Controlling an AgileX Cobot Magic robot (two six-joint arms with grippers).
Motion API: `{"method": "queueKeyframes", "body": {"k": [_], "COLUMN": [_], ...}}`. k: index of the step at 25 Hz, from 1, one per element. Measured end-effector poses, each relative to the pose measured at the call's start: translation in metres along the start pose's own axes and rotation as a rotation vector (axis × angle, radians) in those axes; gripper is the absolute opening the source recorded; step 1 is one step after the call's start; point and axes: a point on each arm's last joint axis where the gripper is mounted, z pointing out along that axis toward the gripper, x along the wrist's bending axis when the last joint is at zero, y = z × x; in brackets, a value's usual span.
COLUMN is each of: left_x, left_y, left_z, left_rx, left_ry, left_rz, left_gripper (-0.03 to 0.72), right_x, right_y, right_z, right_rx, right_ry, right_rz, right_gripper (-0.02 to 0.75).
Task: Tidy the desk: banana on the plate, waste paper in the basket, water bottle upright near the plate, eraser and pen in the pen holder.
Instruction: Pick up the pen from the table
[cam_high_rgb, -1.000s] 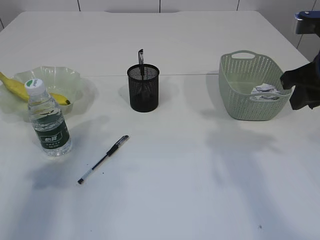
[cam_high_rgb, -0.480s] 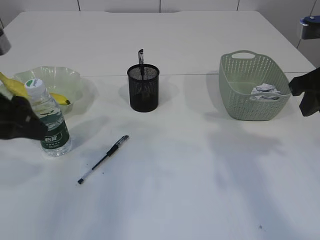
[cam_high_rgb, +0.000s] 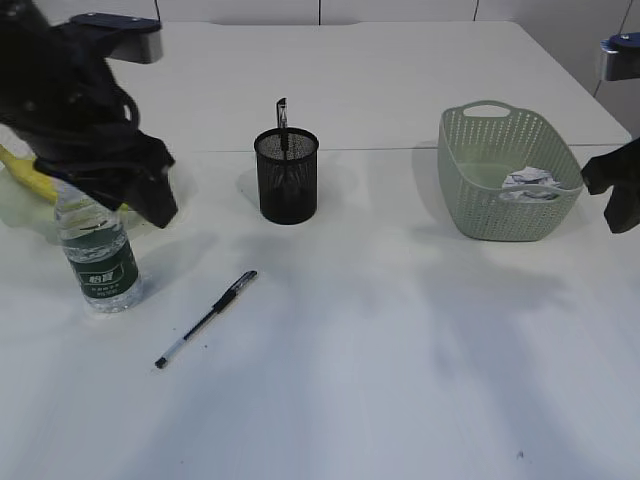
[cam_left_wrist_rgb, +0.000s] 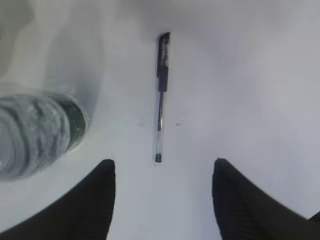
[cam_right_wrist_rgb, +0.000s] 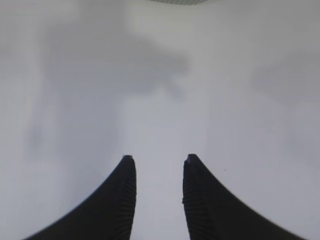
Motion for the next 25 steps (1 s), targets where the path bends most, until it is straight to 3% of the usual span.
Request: {"method": "queueKeyframes", "body": {"k": [6,16,25], "left_x": [-0.016,-0.006,-0.002], "left_y": [0.028,0.029,0.025], "left_z": [0.034,0.111,0.152], "left_rx": [0.051,0.183,0.215], "left_ry": [-0.008,0.039,0.043], "left_rz": [0.07,0.07,0.065], "left_gripper": [0.431,0.465,0.467], "right_x": [0.0,0.0,0.0], "right_y": [0.0,-0.001,-0.001], "right_z": [0.0,0.0,0.0], "right_rx": [0.001,0.006,0.006], "right_ry": [-0.001,-0.004,-0.004], "right_rz": [-0.001,-0.002,-0.002], "right_gripper": [0.246,0.246,0.246]}}
